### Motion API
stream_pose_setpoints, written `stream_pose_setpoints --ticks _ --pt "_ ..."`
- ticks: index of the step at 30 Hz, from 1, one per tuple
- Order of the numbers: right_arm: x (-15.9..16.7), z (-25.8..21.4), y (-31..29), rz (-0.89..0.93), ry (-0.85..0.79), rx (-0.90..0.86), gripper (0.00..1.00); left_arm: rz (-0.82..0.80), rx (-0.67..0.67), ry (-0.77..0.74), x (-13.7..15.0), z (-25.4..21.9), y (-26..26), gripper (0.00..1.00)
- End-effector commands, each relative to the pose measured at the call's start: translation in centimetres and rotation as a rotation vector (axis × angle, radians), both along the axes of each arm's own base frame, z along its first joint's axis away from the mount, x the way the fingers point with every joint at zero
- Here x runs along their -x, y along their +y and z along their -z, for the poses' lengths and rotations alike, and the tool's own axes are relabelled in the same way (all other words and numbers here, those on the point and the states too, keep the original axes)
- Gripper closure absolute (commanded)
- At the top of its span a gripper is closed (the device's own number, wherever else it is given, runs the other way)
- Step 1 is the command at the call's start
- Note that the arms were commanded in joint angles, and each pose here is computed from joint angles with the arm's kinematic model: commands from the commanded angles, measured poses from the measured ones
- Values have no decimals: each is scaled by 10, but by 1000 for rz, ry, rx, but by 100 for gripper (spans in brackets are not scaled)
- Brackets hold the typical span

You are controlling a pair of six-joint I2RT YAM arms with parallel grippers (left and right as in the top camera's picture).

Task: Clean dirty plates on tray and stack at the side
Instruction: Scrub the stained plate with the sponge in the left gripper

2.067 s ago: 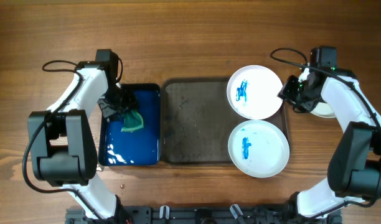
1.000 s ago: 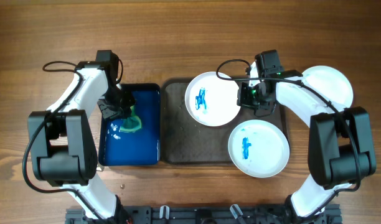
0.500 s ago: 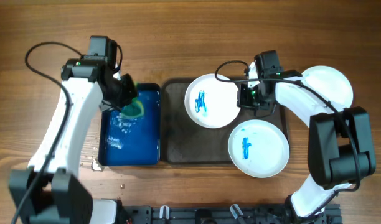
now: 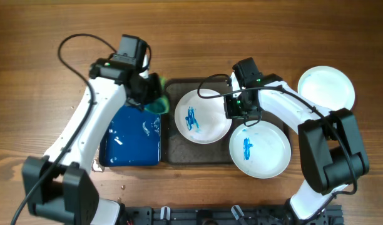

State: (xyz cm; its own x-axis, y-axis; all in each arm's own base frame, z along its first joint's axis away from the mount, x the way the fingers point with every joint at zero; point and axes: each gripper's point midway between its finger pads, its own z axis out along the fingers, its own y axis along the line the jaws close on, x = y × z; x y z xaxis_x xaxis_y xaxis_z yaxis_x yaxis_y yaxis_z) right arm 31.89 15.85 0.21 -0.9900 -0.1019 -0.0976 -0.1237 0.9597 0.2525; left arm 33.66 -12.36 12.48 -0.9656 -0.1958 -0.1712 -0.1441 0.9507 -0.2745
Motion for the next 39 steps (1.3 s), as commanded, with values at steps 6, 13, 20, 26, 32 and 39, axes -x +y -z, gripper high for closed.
stream_pose_setpoints --ticks 6,13,20,26,32,39 --pt "11 10 -9 8 45 61 96 190 130 84 14 54 -117 96" --pt "13 10 -10 12 54 65 96 242 132 167 39 108 -174 96" --pt "13 10 -10 32 59 64 96 17 -119 245 35 134 -104 96" --pt "12 10 -10 33 55 62 96 -106 -343 313 38 133 -28 96" --pt "12 10 -11 41 54 65 96 39 -253 320 45 134 -56 96" --pt "12 10 -11 56 59 66 96 237 51 283 64 126 -158 96"
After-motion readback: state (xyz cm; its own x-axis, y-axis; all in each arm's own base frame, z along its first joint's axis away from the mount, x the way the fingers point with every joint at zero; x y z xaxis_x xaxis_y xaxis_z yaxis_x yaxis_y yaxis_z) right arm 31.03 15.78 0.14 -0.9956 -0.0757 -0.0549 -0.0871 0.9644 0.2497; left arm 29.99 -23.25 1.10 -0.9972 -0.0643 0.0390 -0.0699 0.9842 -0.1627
